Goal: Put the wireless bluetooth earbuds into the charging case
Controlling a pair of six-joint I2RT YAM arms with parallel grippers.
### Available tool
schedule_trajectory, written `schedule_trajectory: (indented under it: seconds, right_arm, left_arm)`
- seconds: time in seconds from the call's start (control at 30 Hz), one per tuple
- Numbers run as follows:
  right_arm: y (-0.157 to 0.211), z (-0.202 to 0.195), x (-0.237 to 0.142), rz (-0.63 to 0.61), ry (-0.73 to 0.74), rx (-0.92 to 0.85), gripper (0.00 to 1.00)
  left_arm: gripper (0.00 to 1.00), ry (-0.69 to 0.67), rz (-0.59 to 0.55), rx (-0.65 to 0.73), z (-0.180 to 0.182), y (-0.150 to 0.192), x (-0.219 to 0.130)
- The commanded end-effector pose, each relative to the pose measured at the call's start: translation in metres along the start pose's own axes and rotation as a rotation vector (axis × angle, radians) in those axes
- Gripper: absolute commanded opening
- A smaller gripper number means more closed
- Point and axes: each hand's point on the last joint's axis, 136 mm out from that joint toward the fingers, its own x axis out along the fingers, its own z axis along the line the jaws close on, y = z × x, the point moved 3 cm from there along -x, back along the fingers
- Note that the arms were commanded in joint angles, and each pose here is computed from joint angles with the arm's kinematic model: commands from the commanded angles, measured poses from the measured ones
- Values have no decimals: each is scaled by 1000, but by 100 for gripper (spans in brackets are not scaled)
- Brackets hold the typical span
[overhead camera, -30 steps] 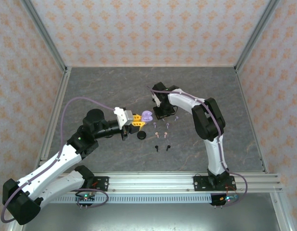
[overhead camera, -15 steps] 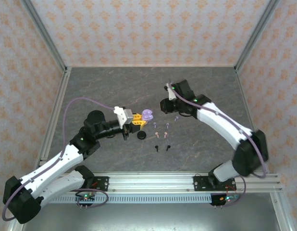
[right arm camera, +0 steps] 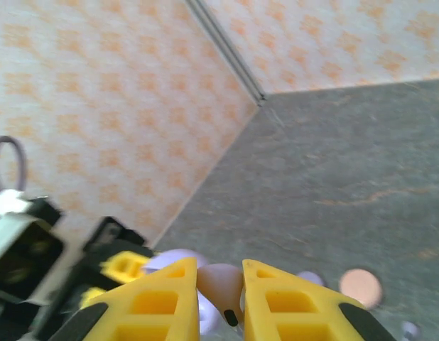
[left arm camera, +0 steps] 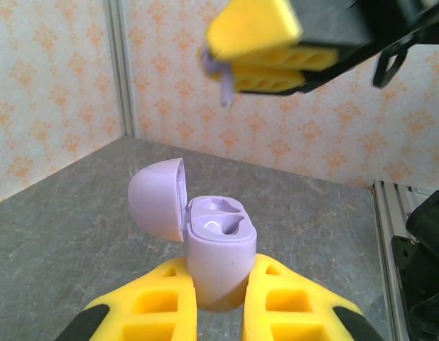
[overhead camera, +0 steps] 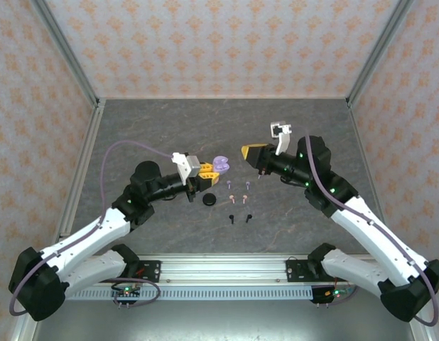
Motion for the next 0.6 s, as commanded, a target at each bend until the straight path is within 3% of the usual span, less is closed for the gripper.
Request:
schedule_trajectory:
  seconds: [0.0, 0.2, 0.57]
  right_arm:
    - [-9, 26, -3, -70, -109, -17, 18]
    - [4, 43, 14, -44, -144, -70, 18]
    - [23, 38, 35, 14, -118, -79, 17]
  left_arm:
    - [0, -12, -74, 15, 0, -18, 3]
    - [0, -13, -69, 2, 2, -19, 6]
    - [0, -21, -71, -1, 1, -21, 4]
